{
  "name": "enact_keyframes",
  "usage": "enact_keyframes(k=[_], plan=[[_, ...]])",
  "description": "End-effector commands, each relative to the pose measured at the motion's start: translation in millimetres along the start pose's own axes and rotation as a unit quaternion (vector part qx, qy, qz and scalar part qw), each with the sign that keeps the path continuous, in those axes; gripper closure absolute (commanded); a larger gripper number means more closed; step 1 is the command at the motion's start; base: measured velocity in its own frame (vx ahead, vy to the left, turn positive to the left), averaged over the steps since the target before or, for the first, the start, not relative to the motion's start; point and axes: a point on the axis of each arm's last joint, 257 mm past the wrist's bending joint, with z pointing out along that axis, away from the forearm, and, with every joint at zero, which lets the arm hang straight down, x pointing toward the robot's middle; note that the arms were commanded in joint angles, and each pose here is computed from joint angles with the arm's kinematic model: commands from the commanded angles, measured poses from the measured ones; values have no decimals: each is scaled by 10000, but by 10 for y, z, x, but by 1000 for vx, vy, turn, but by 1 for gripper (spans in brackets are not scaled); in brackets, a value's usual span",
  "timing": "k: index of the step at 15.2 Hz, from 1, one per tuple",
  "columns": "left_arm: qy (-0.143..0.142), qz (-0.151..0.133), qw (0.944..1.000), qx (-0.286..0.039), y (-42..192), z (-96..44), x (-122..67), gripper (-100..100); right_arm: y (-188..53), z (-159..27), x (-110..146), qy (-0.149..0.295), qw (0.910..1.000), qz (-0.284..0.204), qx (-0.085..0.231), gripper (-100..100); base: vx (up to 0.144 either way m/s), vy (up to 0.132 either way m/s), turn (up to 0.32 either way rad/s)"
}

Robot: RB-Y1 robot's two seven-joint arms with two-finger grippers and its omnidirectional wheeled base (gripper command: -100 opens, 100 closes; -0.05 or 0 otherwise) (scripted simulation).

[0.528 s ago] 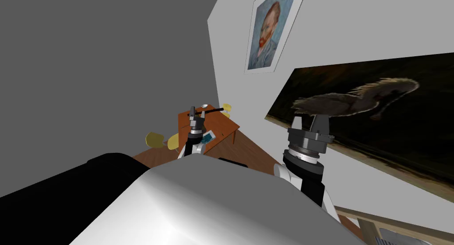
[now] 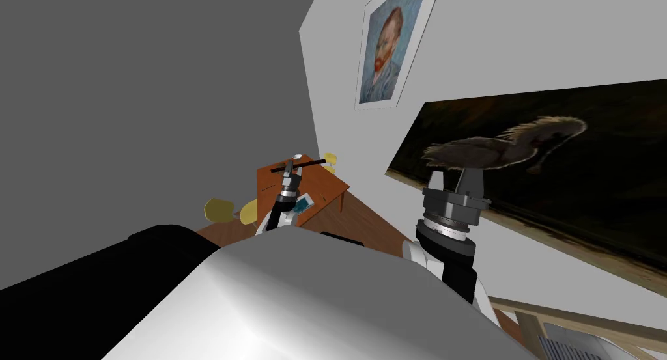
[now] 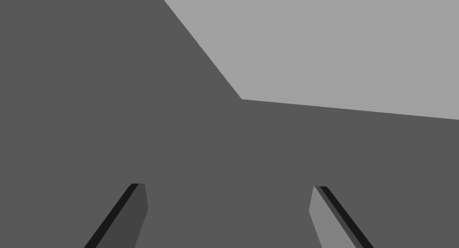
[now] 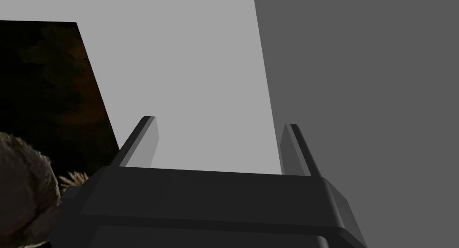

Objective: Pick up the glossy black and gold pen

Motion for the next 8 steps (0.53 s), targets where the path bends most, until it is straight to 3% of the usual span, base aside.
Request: enact_keyframes(k=[1,2,5,8], plan=[[32,70,9998,-193,119,-7,-13,-100,0,0,0,0,10000,0,0,0,33,-17,-67],[62,152,9989,-435,273,-33,-43,-100,0,0,0,0,10000,0,0,0,37,-16,-84],[87,238,9972,-702,442,-69,-79,-100,0,0,0,0,10000,0,0,0,38,-22,-83],[127,418,9918,-1200,766,-165,-171,-100,0,0,0,0,10000,0,0,0,43,-23,-91]])
